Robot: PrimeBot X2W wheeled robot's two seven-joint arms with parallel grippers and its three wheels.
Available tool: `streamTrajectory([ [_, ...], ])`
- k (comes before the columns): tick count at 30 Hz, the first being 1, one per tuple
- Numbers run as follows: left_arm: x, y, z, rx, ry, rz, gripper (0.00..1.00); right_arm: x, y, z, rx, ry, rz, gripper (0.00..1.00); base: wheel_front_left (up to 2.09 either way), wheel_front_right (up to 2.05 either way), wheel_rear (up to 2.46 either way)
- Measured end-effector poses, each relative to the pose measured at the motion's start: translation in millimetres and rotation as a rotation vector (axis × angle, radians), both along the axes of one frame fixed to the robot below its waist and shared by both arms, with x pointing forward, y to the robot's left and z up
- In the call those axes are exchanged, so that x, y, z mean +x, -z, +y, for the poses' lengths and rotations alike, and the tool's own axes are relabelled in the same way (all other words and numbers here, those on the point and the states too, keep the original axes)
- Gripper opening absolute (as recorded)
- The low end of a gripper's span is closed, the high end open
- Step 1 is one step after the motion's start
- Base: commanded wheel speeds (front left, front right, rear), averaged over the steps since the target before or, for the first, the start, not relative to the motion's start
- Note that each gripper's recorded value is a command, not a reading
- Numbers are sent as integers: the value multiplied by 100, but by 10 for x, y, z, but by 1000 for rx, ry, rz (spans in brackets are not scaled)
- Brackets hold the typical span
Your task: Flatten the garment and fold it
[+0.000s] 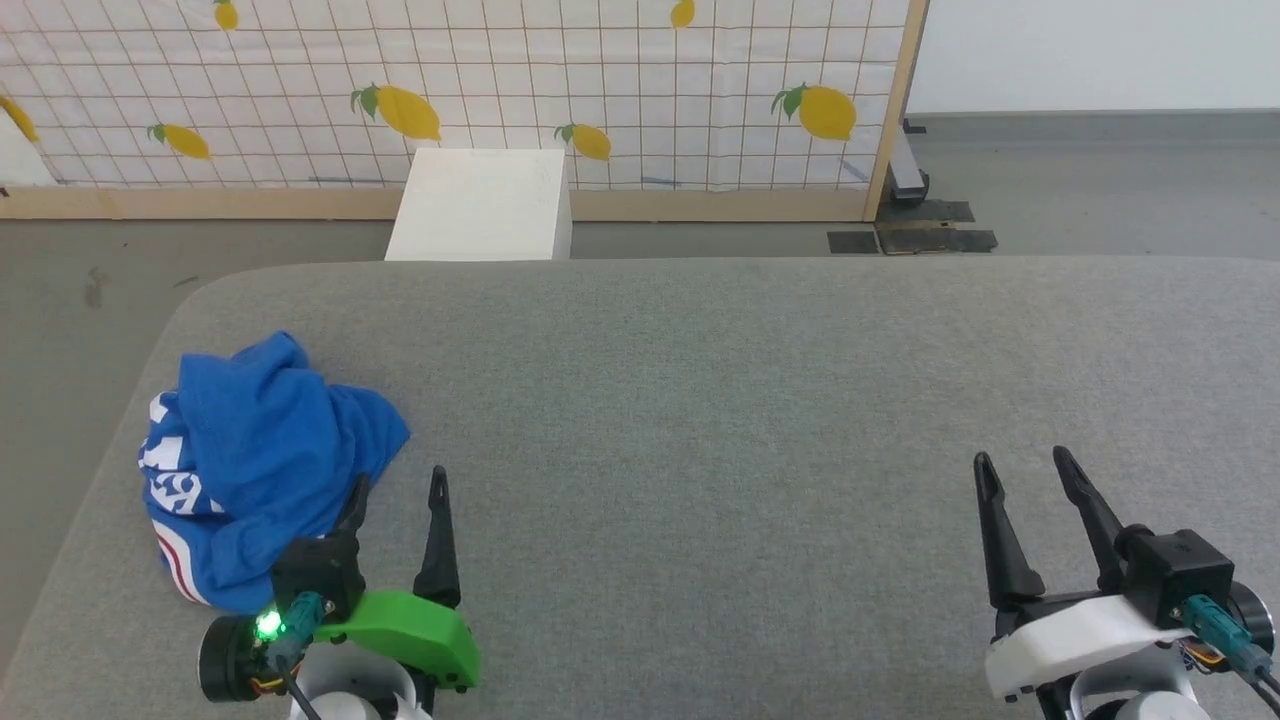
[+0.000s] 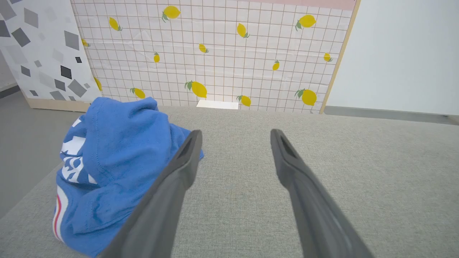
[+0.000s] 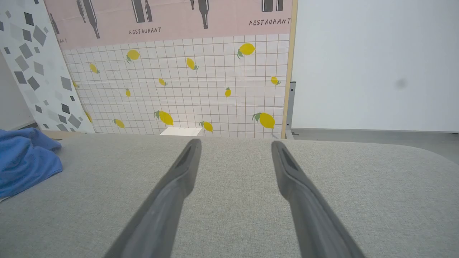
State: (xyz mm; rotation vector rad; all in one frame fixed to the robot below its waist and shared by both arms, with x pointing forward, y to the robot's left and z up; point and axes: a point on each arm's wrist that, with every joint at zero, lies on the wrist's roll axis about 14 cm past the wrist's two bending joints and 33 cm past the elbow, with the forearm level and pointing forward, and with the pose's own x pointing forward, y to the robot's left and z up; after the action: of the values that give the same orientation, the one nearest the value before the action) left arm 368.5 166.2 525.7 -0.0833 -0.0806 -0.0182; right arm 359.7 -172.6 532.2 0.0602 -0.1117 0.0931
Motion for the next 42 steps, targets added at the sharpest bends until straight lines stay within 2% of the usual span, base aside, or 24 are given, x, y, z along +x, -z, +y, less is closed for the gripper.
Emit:
streamTrajectory([
  [7,-34,-67,124,-19,-42,-27,100,87,12,103,0,-31,-6,100,0,0,0],
  [15,-288,-54,592,-14,-186,-35,100,268,34,543,0,-158,-5,100,0,0,0],
  [30,-1293,53,1553,-21,-554,-29,100,442,92,1763,23,-490,6,100,0,0,0],
  [37,-1680,94,1756,-27,-668,-24,100,418,99,2181,24,-601,8,100,0,0,0],
  [42,-1745,91,1796,-26,-690,-25,100,408,100,2277,33,-626,11,100,0,0,0],
])
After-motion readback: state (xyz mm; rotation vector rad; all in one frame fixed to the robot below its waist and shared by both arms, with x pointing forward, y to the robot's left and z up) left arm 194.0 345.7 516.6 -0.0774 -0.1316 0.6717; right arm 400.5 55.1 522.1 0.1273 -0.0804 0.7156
